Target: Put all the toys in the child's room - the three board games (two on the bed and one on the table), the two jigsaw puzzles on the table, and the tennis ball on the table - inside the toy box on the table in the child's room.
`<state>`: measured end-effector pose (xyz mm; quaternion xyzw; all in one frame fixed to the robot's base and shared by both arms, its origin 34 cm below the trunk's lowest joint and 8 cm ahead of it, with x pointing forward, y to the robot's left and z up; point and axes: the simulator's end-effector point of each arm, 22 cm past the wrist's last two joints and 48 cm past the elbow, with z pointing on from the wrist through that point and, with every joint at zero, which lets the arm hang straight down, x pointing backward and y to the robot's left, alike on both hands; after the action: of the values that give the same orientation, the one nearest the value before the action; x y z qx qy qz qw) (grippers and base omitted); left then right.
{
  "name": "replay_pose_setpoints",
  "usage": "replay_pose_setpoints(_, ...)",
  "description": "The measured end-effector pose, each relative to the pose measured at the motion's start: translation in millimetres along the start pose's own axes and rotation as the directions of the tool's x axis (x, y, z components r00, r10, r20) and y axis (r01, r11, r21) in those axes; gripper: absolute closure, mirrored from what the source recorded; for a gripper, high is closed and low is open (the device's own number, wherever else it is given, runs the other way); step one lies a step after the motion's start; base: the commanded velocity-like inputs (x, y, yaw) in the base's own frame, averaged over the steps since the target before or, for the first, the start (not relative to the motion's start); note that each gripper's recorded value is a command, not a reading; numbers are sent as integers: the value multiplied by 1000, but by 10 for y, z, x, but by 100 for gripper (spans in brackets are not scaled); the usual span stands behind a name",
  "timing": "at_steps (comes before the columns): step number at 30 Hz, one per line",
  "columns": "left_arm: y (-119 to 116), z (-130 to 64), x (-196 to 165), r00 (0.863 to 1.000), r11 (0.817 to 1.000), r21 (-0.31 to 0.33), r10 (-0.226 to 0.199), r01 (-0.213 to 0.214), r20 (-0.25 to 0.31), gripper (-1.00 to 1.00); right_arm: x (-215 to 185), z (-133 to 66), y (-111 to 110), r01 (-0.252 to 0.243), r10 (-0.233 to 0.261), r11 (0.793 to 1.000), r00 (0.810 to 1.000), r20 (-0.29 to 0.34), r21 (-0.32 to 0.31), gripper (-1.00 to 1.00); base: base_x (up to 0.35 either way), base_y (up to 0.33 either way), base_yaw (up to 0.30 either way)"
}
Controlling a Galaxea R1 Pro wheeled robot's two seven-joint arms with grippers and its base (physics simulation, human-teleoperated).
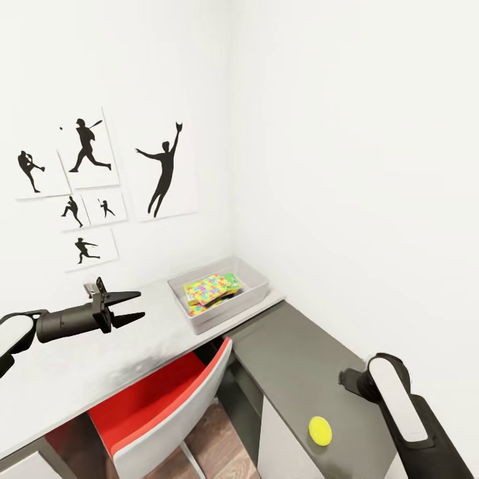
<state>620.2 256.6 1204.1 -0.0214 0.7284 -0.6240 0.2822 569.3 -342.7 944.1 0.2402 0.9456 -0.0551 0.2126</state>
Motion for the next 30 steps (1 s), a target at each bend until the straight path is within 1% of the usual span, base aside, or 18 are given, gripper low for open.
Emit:
replay_pose_setpoints(4,4,-3,-2,1000,1000,-1,-1,1,1,-100,122,109,65,33,-33,999,999,-41,8,-100,0,0,-4)
replay_pose_setpoints(9,6,-6,-3,1000,1000,-2,-1,1,1,-100,173,211,109,52,-50,998,996,-80,20,-100,0,0,-1)
replay_pose_setpoints(14,9,-5,-1,1000,1000,-2,-2,2,1,-100,242,218,232,84,-83,996,993,-89,11,-100,0,0,0)
replay_pose_setpoints(16,9,-8,-3,1000,1000,-2,-1,1,1,-100,258,217,264,90,-89,996,992,-91,8,-100,0,0,0)
replay_pose_setpoints(19,9,-11,-5,1000,1000,-3,-1,1,1,-100,270,211,301,94,-94,996,991,-92,2,-100,0,0,0)
replay_pose_setpoints(25,12,-16,-8,1000,1000,-4,-1,1,2,-100,308,182,446,98,-100,995,990,-95,-22,-100,0,0,0)
replay_pose_setpoints(30,15,-20,-9,1000,1000,-6,0,0,2,-100,331,194,467,99,-101,995,990,-103,-24,-100,0,0,0)
